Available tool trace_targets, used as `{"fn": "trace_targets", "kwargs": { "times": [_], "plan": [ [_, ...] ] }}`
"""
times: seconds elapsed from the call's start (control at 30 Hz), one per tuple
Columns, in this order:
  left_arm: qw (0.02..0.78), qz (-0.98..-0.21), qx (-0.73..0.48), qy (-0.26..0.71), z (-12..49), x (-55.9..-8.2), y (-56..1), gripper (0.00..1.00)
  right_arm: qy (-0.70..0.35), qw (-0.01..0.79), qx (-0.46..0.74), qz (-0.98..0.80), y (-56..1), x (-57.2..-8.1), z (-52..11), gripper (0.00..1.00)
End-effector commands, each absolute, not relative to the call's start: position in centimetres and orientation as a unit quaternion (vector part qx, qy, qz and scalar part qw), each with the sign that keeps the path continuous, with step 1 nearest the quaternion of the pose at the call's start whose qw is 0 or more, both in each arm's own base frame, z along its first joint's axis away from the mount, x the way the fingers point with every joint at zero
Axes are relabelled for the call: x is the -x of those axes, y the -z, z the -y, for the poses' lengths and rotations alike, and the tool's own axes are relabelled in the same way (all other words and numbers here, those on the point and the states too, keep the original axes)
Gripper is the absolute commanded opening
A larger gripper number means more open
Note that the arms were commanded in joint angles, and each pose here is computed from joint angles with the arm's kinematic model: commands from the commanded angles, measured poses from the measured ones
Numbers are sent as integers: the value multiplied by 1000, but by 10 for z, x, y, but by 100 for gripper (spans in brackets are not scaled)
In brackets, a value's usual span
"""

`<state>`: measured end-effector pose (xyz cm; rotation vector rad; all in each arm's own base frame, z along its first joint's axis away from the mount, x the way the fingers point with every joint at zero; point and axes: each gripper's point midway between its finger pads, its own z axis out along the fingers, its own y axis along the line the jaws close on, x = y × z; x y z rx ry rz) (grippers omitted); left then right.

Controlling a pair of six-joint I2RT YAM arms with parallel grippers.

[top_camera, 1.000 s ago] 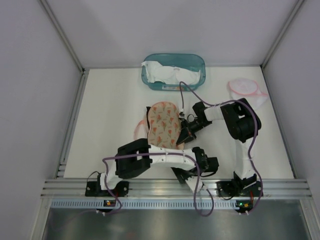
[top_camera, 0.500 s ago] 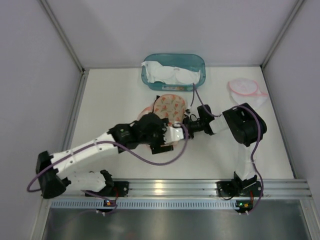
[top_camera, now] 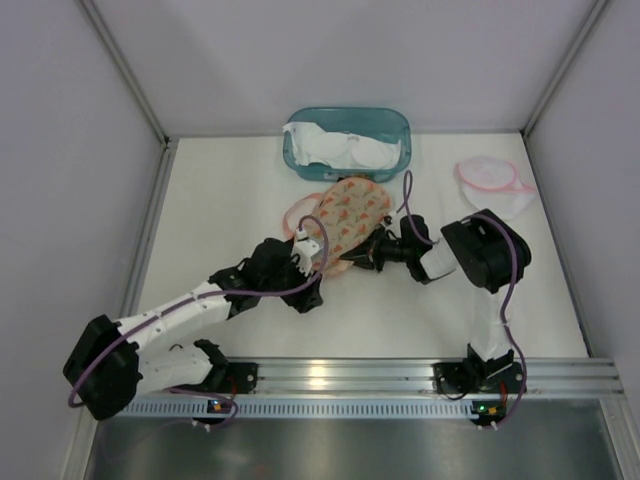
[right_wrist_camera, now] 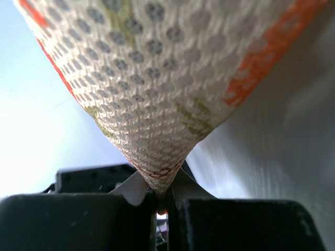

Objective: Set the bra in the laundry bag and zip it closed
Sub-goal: Zip the zipper on the laundry bag.

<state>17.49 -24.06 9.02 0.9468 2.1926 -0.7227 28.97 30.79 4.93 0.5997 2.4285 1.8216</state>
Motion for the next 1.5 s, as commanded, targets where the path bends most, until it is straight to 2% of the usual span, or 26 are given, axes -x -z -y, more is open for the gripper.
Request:
{"fn": "trace_targets", "kwargs": {
  "times": [0.0,0.1,0.13,0.23,0.37,0.57,0.73,0.9,0.93,1.1,1.13,1.33,1.47],
  "plan": [
    [343,-829,-241,370,261,-206,-107,63,-593,20,-229,-772,-47,-293,-313,0],
    [336,-843,-189,375,254,-219,-93,71,-593,12,-238,-769,-46,-291,-315,0],
    [360,-836,-174,375,254,-229,-96,74,-593,12,-240,-768,-46,-290,-316,0],
    [361,-835,-134,392,257,-233,-91,73,-593,0,-247,-767,-43,-287,-320,0],
    [394,-821,-113,397,258,-248,-98,65,-597,-9,-254,-761,-44,-286,-325,0],
    [394,-825,-100,393,252,-252,-95,53,-597,-19,-256,-760,-41,-282,-328,0],
    [393,-831,-95,382,245,-254,-89,49,-596,-22,-255,-761,-41,-281,-329,0],
    [396,-827,-91,388,246,-257,-93,38,-591,-29,-253,-765,-37,-277,-330,0],
    [394,-828,-94,389,246,-255,-92,29,-591,-28,-250,-766,-37,-277,-330,0],
    [392,-827,-101,391,245,-251,-93,10,-589,-30,-248,-769,-35,-276,-330,0],
    [392,-829,-102,386,243,-250,-93,0,-589,-29,-246,-769,-35,-276,-330,0],
    [381,-842,-105,366,231,-242,-92,0,-588,-23,-233,-774,-35,-280,-327,0],
    [354,-881,-93,299,207,-238,-74,0,-580,-22,-222,-783,-32,-283,-322,0]
  ]
}}
